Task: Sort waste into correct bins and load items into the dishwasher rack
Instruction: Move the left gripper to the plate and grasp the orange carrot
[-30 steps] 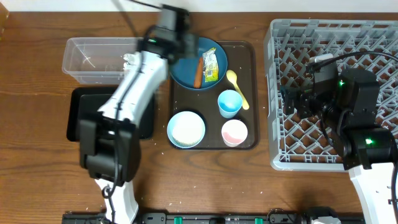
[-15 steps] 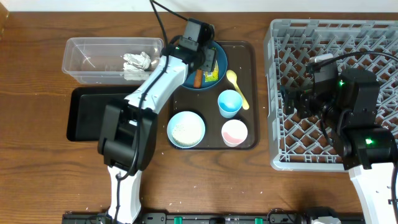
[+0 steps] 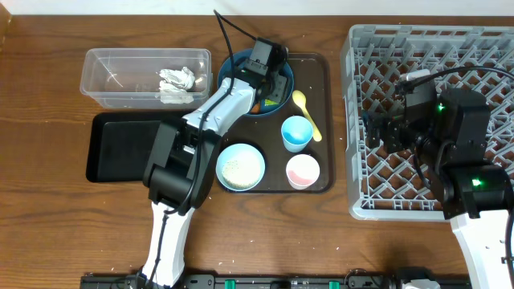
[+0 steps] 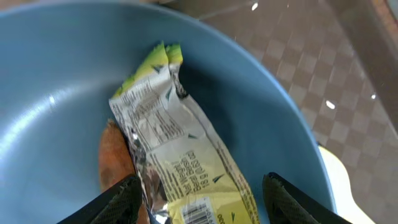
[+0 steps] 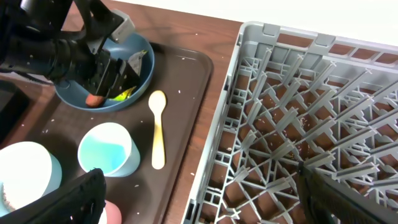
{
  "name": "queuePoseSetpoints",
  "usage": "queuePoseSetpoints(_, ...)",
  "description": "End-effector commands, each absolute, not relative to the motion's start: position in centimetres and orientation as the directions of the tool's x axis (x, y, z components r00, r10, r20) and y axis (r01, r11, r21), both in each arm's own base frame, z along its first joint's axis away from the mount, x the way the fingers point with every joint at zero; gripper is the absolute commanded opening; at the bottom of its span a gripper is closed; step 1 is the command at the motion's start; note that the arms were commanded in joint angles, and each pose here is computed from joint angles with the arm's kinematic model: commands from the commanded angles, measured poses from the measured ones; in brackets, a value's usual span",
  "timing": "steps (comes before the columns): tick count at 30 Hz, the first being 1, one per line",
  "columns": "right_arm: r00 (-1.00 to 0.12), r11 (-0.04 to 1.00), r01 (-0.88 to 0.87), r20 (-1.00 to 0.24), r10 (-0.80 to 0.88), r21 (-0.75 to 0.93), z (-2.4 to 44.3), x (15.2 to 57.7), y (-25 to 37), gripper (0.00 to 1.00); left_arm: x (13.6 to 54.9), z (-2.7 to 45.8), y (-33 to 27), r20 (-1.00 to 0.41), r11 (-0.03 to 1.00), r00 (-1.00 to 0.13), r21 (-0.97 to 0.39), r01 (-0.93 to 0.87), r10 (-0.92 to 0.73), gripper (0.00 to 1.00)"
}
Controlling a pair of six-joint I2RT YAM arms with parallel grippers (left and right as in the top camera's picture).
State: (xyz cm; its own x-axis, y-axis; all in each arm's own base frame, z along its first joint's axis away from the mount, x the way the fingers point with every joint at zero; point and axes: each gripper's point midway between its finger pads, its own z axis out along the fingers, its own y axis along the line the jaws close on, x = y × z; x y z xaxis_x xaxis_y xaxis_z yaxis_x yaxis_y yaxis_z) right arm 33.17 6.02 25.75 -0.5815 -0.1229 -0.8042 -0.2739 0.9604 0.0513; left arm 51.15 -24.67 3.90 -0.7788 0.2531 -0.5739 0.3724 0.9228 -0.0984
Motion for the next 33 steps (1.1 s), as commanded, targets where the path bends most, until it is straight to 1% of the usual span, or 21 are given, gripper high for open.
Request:
queuePoseSetpoints(1,-0.566,0.96,-0.275,-0.816,-0.119,0.051,26.6,33.3,5.9,0.96,51.6,4.4,-24.9,-0.587,0.925,-0.777,-0.117,0.361,0.229,0.65)
queuePoseSetpoints(11,-0.569,0.96,-0.276,-0.814,-0.119,0.052,26.6,33.2,6.0,0.96,51.5,1.1,-24.4,-0.544,0.94,-0.812,-0.113,0.321,0.211,0.65)
queuePoseSetpoints(17,-0.569,0.96,-0.276,-0.814,-0.119,0.052,26.6,33.2,6.0,0.96,51.6,1.0,-24.5,-0.545,0.941,-0.812,-0.115,0.319,0.209,0.64)
queuePoseSetpoints(20,-0.568,0.96,-0.276,-0.814,-0.12,0.052,26.6,33.2,6.0,0.96,51.5,0.9,-24.4,-0.542,0.941,-0.814,-0.114,0.319,0.21,0.53)
queuePoseSetpoints(23,-0.569,0.96,-0.276,-0.814,-0.119,0.052,26.6,33.2,6.0,0.96,51.5,0.8,-24.4,-0.541,0.941,-0.815,-0.114,0.319,0.21,0.46)
queuePoseSetpoints(25,-0.569,0.96,-0.276,-0.814,-0.119,0.052,26.6,33.2,6.0,0.96,51.4,0.8,-24.4,-0.54,0.941,-0.815,-0.114,0.319,0.21,0.34)
queuePoseSetpoints(26,-0.568,0.96,-0.276,-0.814,-0.12,0.052,26.6,33.2,6.0,0.96,51.4,0.8,-24.4,-0.54,0.941,-0.815,-0.114,0.318,0.21,0.26)
queuePoseSetpoints(28,-0.568,0.96,-0.276,-0.814,-0.119,0.052,26.6,33.2,5.9,0.96,51.5,0.8,-24.4,-0.541,0.941,-0.815,-0.114,0.318,0.21,0.12)
queuePoseSetpoints(31,-0.569,0.96,-0.276,-0.814,-0.119,0.052,26.6,33.2,6.0,0.96,51.7,1.4,-24.3,-0.549,0.943,-0.811,-0.116,0.312,0.201,0.07)
queuePoseSetpoints(33,-0.569,0.96,-0.276,-0.814,-0.119,0.052,26.6,33.2,6.0,0.96,52.0,2.5,-24.0,-0.564,0.951,-0.808,-0.118,0.286,0.173,0.06)
